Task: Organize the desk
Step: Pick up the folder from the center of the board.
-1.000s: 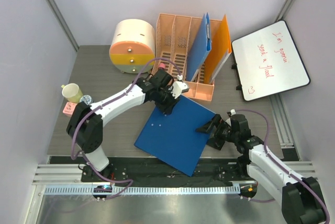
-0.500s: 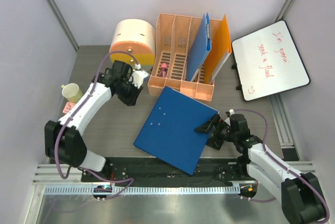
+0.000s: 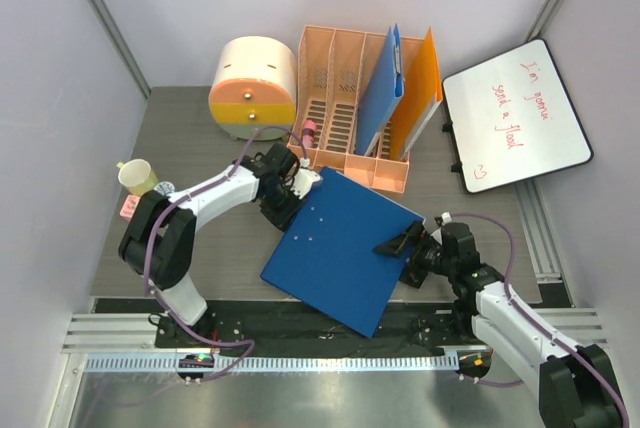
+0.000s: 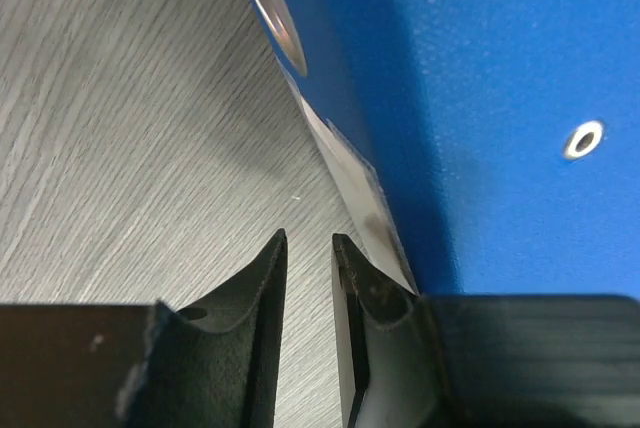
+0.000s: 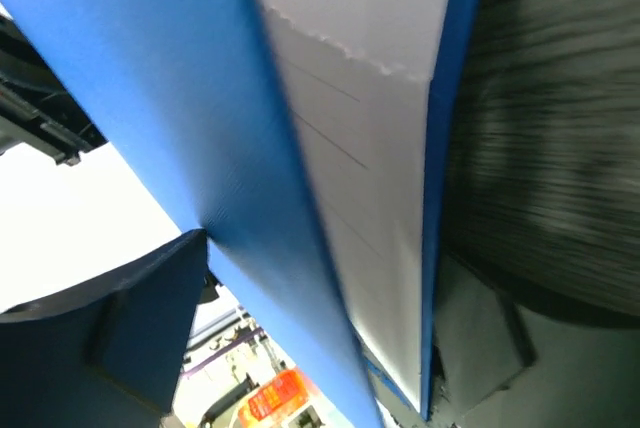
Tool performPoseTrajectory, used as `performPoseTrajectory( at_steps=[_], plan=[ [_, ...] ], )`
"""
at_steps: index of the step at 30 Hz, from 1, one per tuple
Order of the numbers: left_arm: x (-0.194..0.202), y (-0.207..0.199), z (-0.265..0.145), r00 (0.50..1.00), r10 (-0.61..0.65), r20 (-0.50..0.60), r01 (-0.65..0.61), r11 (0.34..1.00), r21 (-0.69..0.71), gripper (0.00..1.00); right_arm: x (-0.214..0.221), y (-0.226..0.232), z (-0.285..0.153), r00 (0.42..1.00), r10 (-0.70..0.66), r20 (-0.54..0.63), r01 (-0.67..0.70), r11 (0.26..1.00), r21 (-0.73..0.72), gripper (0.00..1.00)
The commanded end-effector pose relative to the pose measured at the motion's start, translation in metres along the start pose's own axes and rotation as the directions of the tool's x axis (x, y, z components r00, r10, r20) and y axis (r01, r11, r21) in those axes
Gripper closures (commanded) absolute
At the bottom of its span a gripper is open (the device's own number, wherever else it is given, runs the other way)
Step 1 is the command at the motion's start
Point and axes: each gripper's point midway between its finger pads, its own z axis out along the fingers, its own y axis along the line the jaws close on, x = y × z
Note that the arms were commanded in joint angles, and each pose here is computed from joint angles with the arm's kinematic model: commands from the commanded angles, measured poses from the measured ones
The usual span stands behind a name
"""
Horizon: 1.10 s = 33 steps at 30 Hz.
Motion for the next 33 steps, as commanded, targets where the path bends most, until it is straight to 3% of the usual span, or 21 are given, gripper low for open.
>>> performPoseTrajectory(
  at_steps=[1,3,6,7,12,18,22,26,28,30,33],
  plan=[
    [-0.027,-0.018,-0.016,0.994,0.013,0.106,-0.017,0.999,0.037,0.75,0.009,-0.031,0.000,0.996,0.090,0.010,-0.091,0.993,0.079,0.26],
    [-0.027,-0.022,-0.018,0.993,0.018,0.113,-0.023,0.999,0.043,0.75,0.007,-0.018,-0.003,0.997,0.080,0.015,-0.080,0.996,0.029,0.38],
    [-0.027,-0.034,-0.022,0.992,0.034,0.122,-0.042,0.997,0.060,0.75,0.004,0.002,-0.008,0.997,0.073,0.028,-0.072,0.997,-0.036,0.74],
    [-0.028,-0.037,-0.023,0.991,0.036,0.130,-0.044,0.997,0.066,0.75,0.003,0.010,-0.010,0.997,0.064,0.032,-0.062,0.996,-0.058,0.81],
    [-0.032,-0.058,-0.025,0.987,0.075,0.141,-0.090,0.991,0.098,0.75,0.002,0.035,-0.019,0.999,0.040,0.035,-0.036,0.991,-0.128,0.99],
    [-0.035,-0.081,-0.033,0.980,0.119,0.161,-0.144,0.978,0.152,0.75,-0.001,0.078,-0.038,0.998,-0.014,0.064,0.029,0.970,-0.243,0.99],
    [-0.060,-0.074,-0.082,0.954,0.137,0.268,-0.172,0.979,0.111,0.75,0.001,0.124,-0.071,0.981,-0.162,0.109,0.186,0.944,-0.272,0.99],
    [-0.093,-0.039,-0.173,0.882,0.114,0.457,-0.136,0.991,0.017,0.75,0.014,0.147,-0.096,0.966,-0.244,0.088,0.260,0.921,-0.289,0.99],
    [-0.113,-0.027,-0.218,0.812,0.133,0.569,-0.128,0.991,-0.050,0.75,0.018,0.158,-0.108,0.960,-0.265,0.095,0.281,0.911,-0.302,0.99],
    [-0.123,-0.019,-0.230,0.785,0.153,0.601,-0.119,0.988,-0.097,0.73,0.027,0.157,-0.114,0.962,-0.268,0.060,0.273,0.914,-0.299,0.99],
    [-0.147,-0.008,-0.213,0.775,0.121,0.620,-0.088,0.993,-0.083,0.73,0.040,0.161,-0.126,0.962,-0.271,0.009,0.260,0.912,-0.318,0.99]
  ],
)
